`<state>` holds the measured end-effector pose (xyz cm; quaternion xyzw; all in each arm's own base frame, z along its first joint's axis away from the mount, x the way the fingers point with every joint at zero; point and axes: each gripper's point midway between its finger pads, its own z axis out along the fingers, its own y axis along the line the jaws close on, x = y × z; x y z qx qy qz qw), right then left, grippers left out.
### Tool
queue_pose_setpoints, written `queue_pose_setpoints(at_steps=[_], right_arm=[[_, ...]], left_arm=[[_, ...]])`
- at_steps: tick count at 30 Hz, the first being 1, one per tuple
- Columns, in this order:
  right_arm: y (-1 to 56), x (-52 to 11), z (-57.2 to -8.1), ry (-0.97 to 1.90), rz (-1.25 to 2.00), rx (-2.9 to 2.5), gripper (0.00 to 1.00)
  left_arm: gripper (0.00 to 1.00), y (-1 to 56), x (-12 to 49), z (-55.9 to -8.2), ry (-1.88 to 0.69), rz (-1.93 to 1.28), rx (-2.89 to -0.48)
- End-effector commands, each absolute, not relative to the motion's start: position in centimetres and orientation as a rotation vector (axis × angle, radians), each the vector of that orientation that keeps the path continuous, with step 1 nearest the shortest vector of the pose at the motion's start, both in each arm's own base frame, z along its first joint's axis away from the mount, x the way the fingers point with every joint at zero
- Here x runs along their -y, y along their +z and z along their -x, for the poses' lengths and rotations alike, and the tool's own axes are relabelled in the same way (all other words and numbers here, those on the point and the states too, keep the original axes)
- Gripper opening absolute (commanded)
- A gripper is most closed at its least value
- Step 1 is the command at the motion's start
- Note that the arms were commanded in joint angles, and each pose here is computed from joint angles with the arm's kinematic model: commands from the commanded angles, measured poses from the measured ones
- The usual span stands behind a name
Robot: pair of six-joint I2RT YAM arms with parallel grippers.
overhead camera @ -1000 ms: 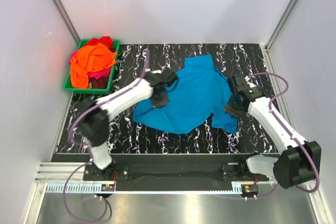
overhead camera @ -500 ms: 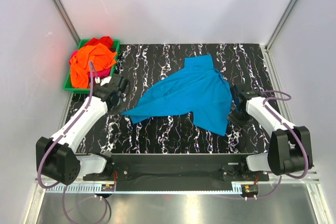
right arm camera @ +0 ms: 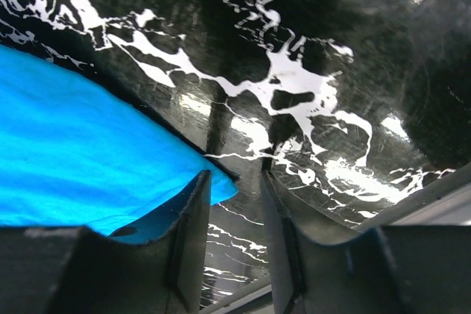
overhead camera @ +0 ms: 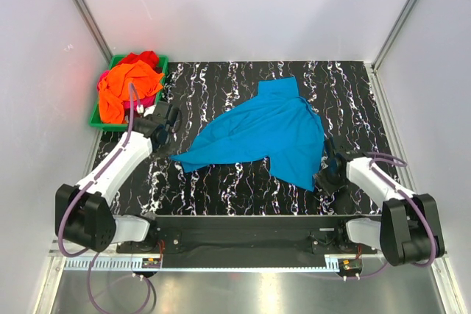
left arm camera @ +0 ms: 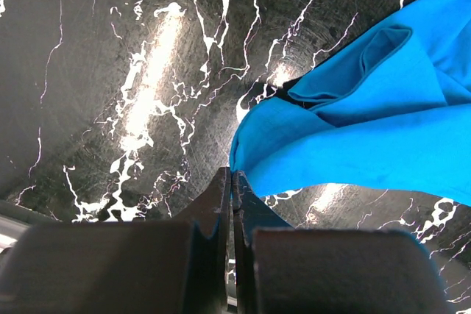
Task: Fold and stack the t-shirts
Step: Flatten the tshirt out
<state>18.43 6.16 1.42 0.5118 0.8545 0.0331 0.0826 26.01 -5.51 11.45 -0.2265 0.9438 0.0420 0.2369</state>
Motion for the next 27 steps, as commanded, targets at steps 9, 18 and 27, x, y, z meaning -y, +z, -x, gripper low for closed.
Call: queue_pose_setpoints(at_steps=[9, 18, 27], right_arm=[[0.8, -7.4, -19.7, 0.15, -1.655, -2.457, 0.43], [0.3, -7.1, -19.8, 0.048, -1.677, -2.403, 0.09], [28.2, 1.8, -29.1, -0.088, -1.173, -1.874, 0.0]], left_arm=[[0.0, 12.9, 6.8, -28.3, 0.03, 0.591, -2.549], [0.0, 13.4, 6.8, -28.8, 0.032, 0.598, -2.543], [0.0, 28.0, 6.0, -32.9, -0.114, 0.7, -2.161]])
